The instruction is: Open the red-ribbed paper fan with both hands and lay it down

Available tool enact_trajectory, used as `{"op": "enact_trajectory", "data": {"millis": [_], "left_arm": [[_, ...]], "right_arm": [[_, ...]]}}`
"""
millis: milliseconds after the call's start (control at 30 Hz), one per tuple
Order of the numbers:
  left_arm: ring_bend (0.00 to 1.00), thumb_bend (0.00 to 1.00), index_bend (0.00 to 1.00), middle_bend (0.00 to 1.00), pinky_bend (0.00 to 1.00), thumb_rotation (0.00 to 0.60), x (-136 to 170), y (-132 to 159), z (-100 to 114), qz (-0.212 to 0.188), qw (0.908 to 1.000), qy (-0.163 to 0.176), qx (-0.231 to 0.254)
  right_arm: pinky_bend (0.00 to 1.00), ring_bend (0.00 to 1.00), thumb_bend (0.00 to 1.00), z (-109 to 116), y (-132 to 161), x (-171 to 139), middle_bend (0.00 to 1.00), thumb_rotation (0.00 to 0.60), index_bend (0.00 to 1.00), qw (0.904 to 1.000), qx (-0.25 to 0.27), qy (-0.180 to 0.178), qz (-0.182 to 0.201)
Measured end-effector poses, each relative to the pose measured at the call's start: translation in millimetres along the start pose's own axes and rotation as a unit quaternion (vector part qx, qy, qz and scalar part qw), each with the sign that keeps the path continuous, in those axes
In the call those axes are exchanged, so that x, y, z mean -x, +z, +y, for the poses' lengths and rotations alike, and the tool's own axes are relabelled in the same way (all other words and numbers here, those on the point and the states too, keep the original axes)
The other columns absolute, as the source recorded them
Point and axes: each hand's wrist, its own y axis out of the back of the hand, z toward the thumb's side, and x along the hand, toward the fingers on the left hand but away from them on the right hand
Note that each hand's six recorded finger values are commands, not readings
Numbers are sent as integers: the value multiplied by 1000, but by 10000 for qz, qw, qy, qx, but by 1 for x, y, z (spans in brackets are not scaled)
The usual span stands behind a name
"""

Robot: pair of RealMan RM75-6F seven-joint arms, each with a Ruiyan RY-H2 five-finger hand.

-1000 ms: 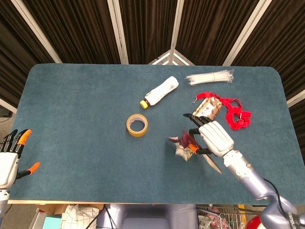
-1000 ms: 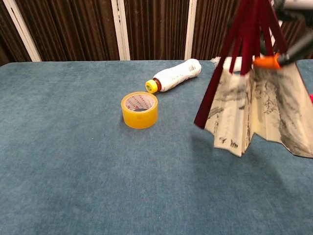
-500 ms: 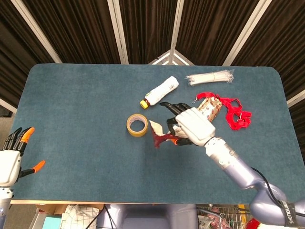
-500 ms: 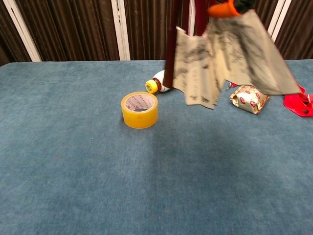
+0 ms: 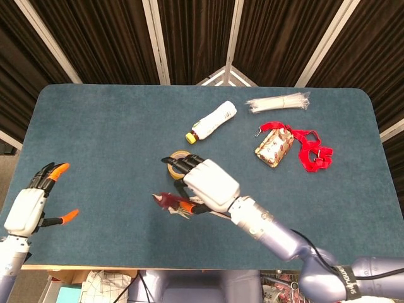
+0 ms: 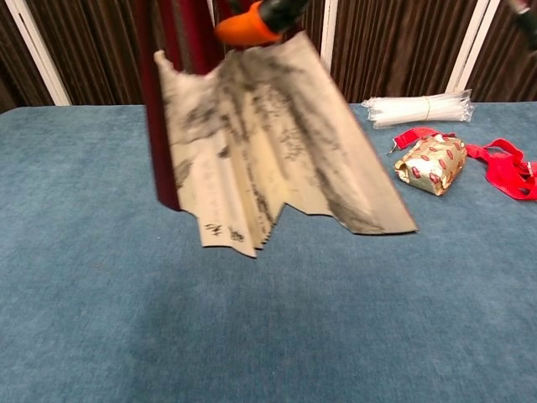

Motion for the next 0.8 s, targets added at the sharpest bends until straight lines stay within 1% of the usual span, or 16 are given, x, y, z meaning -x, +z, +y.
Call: {"op": "enact_trajectory", "data": {"millis": [167,333,433,600,700,800], "left_arm": [[0,239,143,77,98,600,-9,14,-8,-116,9991,-300,283],[0,240,166,78,98,600,-16,25,-16,-170,9963,-573,610],[0,239,181,80,98,600,-19,30,-20,-185,9944,-637,820],[0,240,204,83,98,600,-24,37,-27,-259,9910,-715,1101],[0,239,206,83,98,600,-28,42,-30,-326,9891,-716,1245],[0,239,215,83,98,600,-31,46,-35,-369,9866,-798,1377]], "right_arm": [[213,216,391,-12,13,8,138,600,722,9999,3,-111,79],[213,223,391,-19,28,17,138,600,731,9991,249,-335,117],[213,223,391,-23,36,22,138,600,731,9983,356,-426,154],[213,223,392,-25,43,32,138,600,731,9978,345,-541,162],[213,223,391,-25,47,34,138,600,731,9974,395,-576,166],[213,223,391,-26,53,36,138,600,731,9973,387,-592,215]]}}
